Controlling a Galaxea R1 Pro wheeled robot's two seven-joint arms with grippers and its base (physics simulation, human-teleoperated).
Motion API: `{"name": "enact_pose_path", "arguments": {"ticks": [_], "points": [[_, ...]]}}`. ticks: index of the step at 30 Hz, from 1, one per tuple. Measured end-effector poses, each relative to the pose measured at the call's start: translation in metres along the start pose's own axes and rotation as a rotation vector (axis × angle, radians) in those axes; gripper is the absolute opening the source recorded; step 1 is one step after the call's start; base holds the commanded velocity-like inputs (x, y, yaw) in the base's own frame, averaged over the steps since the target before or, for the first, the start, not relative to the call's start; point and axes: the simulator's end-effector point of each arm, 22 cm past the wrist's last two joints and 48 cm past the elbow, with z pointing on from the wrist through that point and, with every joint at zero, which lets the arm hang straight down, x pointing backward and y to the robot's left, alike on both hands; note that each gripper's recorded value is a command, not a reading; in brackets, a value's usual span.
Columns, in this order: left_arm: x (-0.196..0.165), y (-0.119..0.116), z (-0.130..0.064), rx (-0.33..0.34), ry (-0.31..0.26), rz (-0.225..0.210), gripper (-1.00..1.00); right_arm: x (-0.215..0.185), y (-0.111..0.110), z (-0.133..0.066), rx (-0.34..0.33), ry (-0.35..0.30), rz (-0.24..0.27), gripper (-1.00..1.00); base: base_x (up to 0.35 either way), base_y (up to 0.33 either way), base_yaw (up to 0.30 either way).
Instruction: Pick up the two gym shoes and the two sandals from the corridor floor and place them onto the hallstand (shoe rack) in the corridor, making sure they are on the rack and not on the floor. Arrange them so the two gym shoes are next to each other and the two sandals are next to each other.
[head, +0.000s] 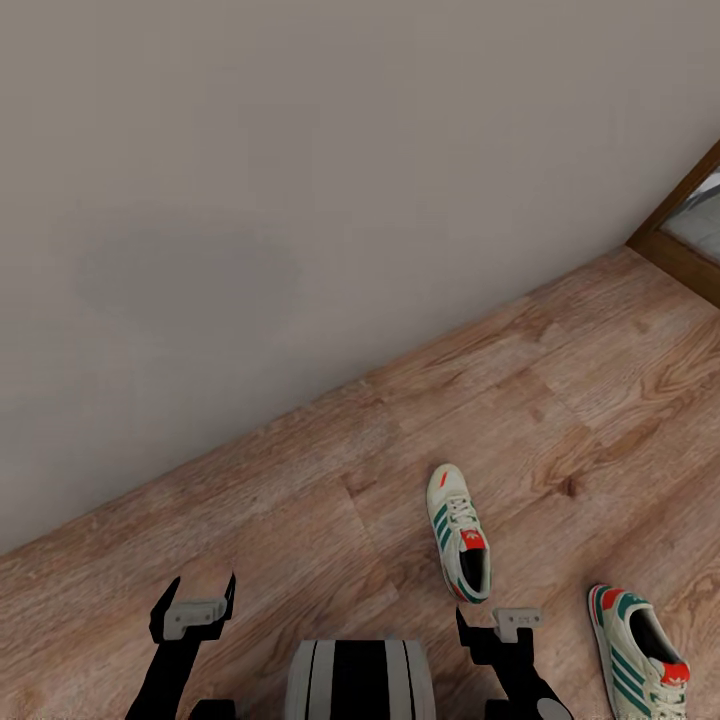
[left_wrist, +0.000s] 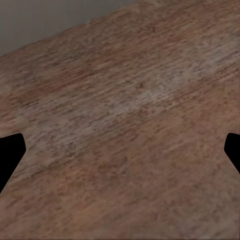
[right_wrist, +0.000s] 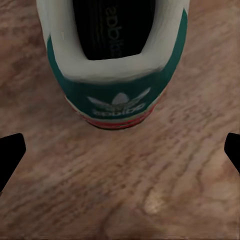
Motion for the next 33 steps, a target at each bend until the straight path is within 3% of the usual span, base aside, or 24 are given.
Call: {"name": "enact_pose_path", "arguments": {"ticks": [7,33], "points": [[0.012,0.000,0.000,0.001,0.024,0.002,1.00,0.014,0.000,0.003,-0.001,0.028,0.000,1.00,0.000,0.000,0.000],[0.005,-0.003,0.003,0.011,0.006,0.018,1.00,0.019,-0.001,0.003,-0.001,0.039,-0.001,1.00,0.060,0.000,0.000]]}}
